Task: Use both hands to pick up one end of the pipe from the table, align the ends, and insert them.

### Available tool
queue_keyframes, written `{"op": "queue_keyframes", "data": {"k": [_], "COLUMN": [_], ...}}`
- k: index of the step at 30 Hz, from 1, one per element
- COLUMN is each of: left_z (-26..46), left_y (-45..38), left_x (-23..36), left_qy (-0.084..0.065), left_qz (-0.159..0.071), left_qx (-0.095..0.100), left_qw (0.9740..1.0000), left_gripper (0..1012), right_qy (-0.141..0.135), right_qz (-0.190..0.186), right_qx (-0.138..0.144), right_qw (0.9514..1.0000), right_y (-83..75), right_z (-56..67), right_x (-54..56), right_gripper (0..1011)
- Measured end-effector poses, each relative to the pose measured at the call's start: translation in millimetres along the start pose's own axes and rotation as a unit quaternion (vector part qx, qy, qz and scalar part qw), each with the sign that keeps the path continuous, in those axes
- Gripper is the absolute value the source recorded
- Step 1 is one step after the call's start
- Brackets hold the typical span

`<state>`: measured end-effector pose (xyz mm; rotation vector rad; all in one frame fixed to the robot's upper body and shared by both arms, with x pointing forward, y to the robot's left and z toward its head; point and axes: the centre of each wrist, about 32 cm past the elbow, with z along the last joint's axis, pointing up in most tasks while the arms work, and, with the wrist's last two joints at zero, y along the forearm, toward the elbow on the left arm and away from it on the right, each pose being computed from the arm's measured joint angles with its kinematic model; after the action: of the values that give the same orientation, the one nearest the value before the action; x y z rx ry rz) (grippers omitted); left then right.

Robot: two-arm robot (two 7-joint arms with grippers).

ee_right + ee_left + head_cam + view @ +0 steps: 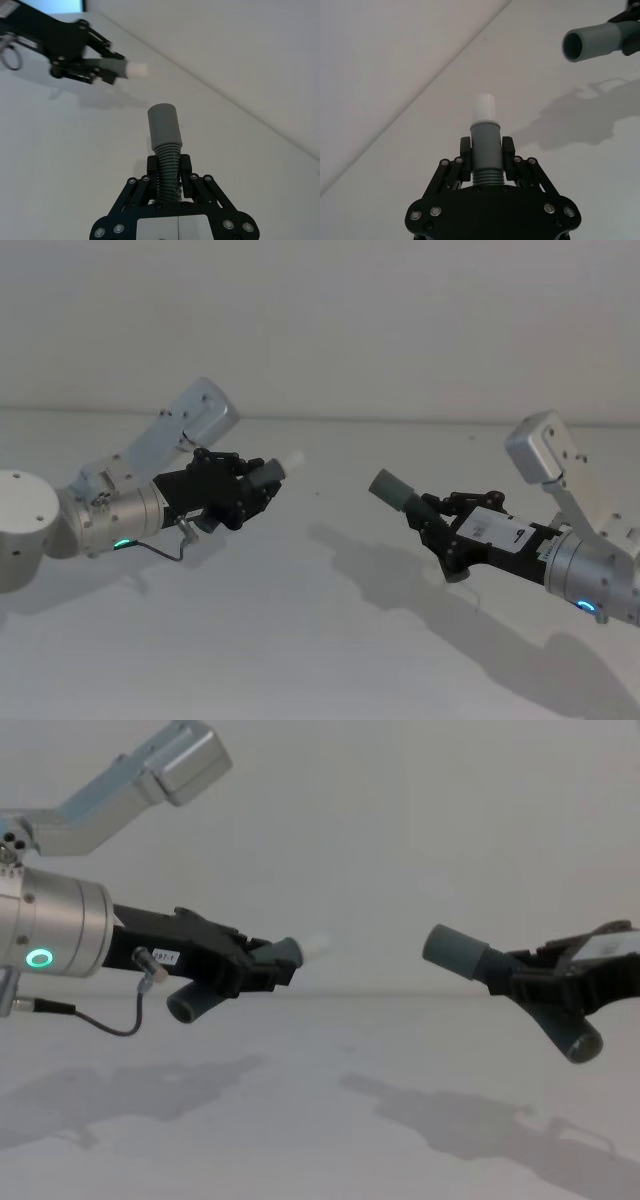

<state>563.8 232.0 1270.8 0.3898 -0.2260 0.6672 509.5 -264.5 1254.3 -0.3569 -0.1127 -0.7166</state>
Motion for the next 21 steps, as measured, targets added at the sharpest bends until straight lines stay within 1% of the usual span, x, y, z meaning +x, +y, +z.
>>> {"op": "queue_keyframes", "data": {"k": [2, 3, 5, 6, 8, 9, 11, 12, 15, 16, 18, 19, 21], "left_z": [0.6, 1.2, 2.2, 3.0, 3.9, 4.7, 5.4, 6.1, 7.1, 7.7, 8.3, 8.9, 9.3], "left_y": [0.8, 1.5, 2.2, 2.7, 3.0, 3.5, 4.0, 4.5, 5.4, 6.1, 6.6, 7.1, 7.7], "left_x": [2.3, 4.6, 7.1, 9.2, 10.9, 13.0, 14.8, 16.7, 19.2, 21.0, 22.7, 24.1, 25.5], "left_qy": [-0.005, -0.009, -0.015, -0.019, -0.024, -0.028, -0.032, -0.036, -0.042, -0.047, -0.051, -0.055, -0.058], "left_qz": [-0.011, -0.02, -0.028, -0.037, -0.047, -0.054, -0.063, -0.07, -0.079, -0.086, -0.092, -0.098, -0.103], "left_qx": [-0.004, -0.006, -0.008, -0.01, -0.013, -0.013, -0.015, -0.015, -0.016, -0.017, -0.018, -0.02, -0.02], "left_qw": [0.9999, 0.9997, 0.9995, 0.9991, 0.9985, 0.998, 0.9974, 0.9968, 0.9958, 0.995, 0.9943, 0.9935, 0.9927], "left_gripper": [352, 352, 352, 352, 353, 353, 352, 352, 352, 352, 352, 352, 352], "right_qy": [-0.006, -0.009, -0.018, -0.024, -0.03, -0.036, -0.041, -0.048, -0.057, -0.063, -0.068, -0.075, -0.081], "right_qz": [0.009, 0.013, 0.026, 0.037, 0.047, 0.057, 0.066, 0.078, 0.095, 0.105, 0.115, 0.127, 0.137], "right_qx": [0.006, 0.008, 0.015, 0.02, 0.024, 0.027, 0.03, 0.034, 0.039, 0.041, 0.044, 0.047, 0.048], "right_qw": [0.9999, 0.9998, 0.9994, 0.9988, 0.9982, 0.9974, 0.9965, 0.9952, 0.9931, 0.9916, 0.9901, 0.988, 0.9861], "right_y": [-1.0, -1.4, -3.0, -3.6, -4.3, -4.8, -5.3, -5.7, -6.3, -6.6, -7.0, -7.2, -7.3], "right_z": [0.7, 1.1, 2.1, 2.5, 3.0, 3.5, 3.9, 4.4, 5.3, 6.0, 6.8, 7.5, 8.2], "right_x": [1.4, 2.2, 5.2, 6.8, 8.6, 10.6, 12.4, 14.5, 17.8, 19.9, 22.1, 24.2, 26.8], "right_gripper": [264, 264, 264, 264, 264, 264, 264, 264, 264, 264, 264, 264, 264]}}
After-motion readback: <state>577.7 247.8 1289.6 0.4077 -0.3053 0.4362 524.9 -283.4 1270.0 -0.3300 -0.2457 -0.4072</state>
